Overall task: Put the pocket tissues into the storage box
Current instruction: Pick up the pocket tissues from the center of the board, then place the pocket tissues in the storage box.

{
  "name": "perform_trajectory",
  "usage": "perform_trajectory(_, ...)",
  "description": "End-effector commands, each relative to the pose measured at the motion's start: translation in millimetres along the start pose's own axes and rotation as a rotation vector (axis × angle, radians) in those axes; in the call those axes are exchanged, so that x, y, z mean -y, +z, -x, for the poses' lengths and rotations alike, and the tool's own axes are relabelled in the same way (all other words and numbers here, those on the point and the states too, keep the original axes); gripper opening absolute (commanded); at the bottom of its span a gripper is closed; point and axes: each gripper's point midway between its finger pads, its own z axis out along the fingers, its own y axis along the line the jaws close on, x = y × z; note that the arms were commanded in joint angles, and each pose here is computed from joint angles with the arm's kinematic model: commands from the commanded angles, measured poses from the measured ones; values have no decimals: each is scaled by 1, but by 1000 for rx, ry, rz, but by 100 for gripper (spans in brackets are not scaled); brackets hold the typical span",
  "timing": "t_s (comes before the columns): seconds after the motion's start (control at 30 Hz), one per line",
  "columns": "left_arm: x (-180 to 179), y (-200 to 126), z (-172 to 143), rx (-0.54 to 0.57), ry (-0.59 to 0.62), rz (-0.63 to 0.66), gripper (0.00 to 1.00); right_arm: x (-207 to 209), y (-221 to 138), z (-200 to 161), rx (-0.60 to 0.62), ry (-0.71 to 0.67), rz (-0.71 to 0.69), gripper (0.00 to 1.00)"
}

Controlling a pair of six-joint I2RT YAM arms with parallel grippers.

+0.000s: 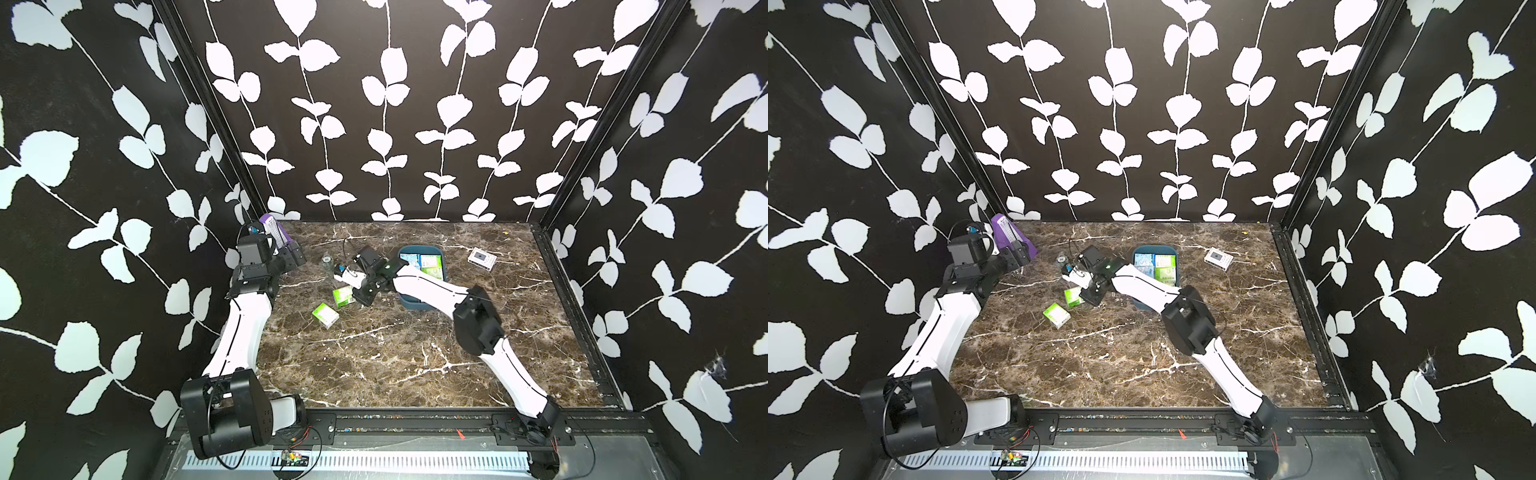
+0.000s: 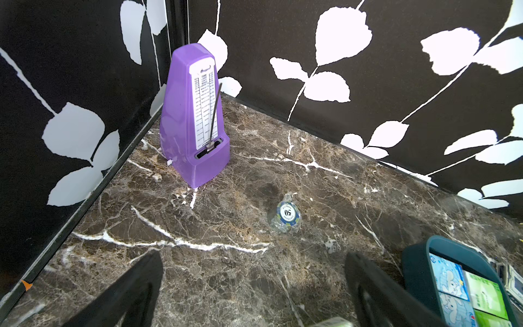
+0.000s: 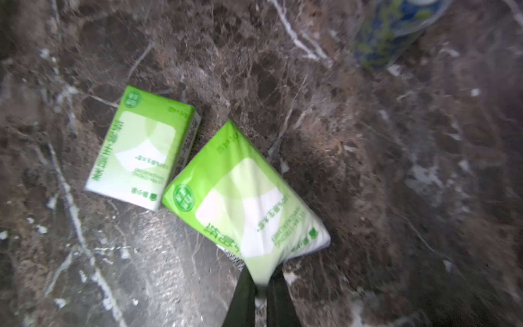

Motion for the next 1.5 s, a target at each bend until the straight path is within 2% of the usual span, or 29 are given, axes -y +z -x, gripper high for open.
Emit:
perform_trajectory(0.0,4,-5,1,10,0,-20,99,27,-62,33,149,73,-98,0)
perform_trajectory(0.1,6,-3,0,8,-10,-31,99,46,-102,21,173,159,-152,0)
perform_trajectory(0.2,7,-1,-1,8,-24,-42,99,65,-136,-13,140,226,-238,0)
perform_trajectory(0.33,9,3,0,6,-35,-53,99,85,-166,-64,65,298,-330,0)
perform_trajectory(0.43,11,6,0,2,-39,-67,99,94,-175,-101,-15,331,-380,0)
perform_trajectory(0.57,13,7,2,3,-41,-75,99,97,-171,-134,-113,360,-394,0)
perform_trajectory(0.77,14,7,5,4,-39,-74,99,91,-146,-150,-184,387,-333,0)
perform_trajectory(1.03,13,5,3,2,-33,-70,99,68,-113,-157,-256,370,-265,0)
perform_trajectory(1.27,12,5,1,-1,-28,-66,99,56,-102,-151,-254,388,-217,0)
perform_trajectory(1.37,12,5,1,0,-28,-63,99,57,-102,-153,-265,391,-223,18)
perform_trajectory(1.47,11,5,1,0,-26,-61,99,59,-107,-152,-263,395,-227,28)
